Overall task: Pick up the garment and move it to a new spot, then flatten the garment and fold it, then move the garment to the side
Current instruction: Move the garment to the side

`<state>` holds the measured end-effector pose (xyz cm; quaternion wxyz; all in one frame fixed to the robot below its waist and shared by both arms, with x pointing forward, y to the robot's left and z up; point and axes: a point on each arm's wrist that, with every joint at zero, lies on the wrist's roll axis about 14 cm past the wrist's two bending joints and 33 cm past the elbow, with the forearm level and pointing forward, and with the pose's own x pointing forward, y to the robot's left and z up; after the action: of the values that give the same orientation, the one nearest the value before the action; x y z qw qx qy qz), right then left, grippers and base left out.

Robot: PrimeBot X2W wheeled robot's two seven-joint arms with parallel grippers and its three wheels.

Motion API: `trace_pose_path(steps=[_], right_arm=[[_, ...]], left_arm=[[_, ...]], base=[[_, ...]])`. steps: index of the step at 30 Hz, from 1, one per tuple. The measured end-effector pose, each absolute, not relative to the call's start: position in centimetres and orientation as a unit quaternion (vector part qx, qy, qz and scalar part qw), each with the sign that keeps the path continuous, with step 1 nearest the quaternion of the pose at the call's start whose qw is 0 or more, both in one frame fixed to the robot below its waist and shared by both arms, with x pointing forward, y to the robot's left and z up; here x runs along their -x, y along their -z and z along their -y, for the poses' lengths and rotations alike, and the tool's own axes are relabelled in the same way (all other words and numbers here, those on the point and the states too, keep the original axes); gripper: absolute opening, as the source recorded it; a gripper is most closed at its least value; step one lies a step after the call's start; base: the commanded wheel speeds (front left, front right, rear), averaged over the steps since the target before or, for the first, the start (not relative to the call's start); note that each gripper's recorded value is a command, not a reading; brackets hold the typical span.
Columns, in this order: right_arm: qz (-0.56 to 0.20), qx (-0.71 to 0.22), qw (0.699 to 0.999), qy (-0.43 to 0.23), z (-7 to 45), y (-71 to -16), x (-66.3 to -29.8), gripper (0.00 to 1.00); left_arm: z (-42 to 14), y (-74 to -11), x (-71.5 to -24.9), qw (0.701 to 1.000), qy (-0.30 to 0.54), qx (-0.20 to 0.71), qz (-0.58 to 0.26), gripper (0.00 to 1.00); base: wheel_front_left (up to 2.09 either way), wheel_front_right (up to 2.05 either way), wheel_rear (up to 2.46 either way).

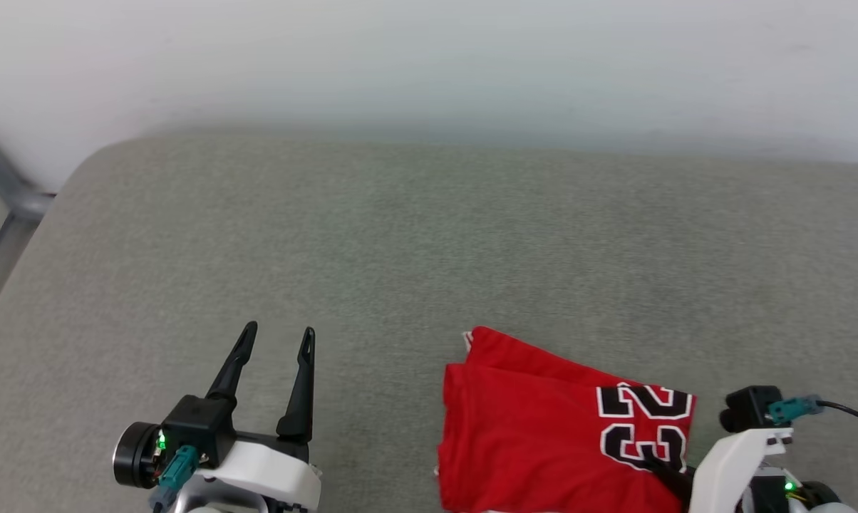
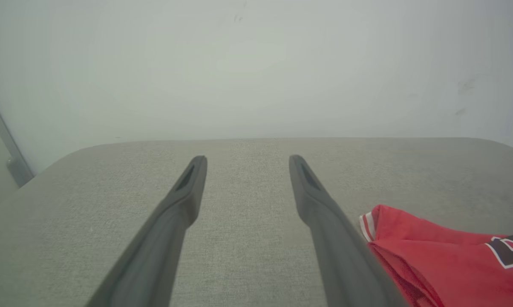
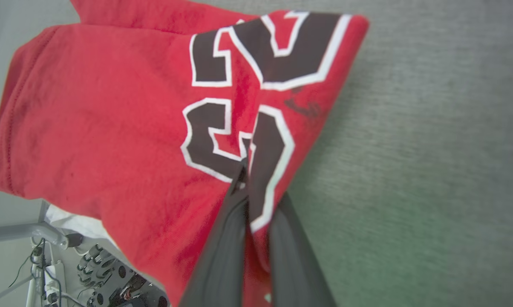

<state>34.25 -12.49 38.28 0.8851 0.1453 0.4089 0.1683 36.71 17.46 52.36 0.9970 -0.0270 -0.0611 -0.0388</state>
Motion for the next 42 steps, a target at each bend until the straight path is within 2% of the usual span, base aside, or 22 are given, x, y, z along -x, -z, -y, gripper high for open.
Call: trace_pose_path(steps=[10, 18, 22, 31, 42], right_arm=[[-0.384, -0.083, 0.918, -0.052, 22.7, -40.6, -32.3, 0.0], [-0.351, -0.073, 0.933, 0.034, 28.7, -42.9, -32.7, 0.0], [-0.331, -0.058, 0.939, 0.077, 31.8, -43.9, -34.1, 0.0], [-0.293, -0.022, 0.937, 0.191, 40.3, -45.4, -38.0, 0.0], [-0.283, 0.039, 0.91, 0.301, 49.6, -46.2, -40.9, 0.0]], left_arm=[[-11.0, -53.5, -38.6, 0.987, 0.129, 0.048, 0.078, 1.0], [-5.3, -54.3, -42.7, 0.971, 0.212, 0.049, 0.098, 1.0], [-3.0, -53.9, -44.8, 0.963, 0.245, 0.049, 0.101, 1.0], [1.2, -51.9, -49.4, 0.945, 0.305, 0.059, 0.1, 1.0], [1.0, -47.8, -52.5, 0.944, 0.314, 0.061, 0.084, 1.0]], base=[[0.0, 0.0, 0.0], [0.0, 0.0, 0.0], [0.0, 0.0, 0.0], [0.0, 0.0, 0.0], [0.0, 0.0, 0.0]])
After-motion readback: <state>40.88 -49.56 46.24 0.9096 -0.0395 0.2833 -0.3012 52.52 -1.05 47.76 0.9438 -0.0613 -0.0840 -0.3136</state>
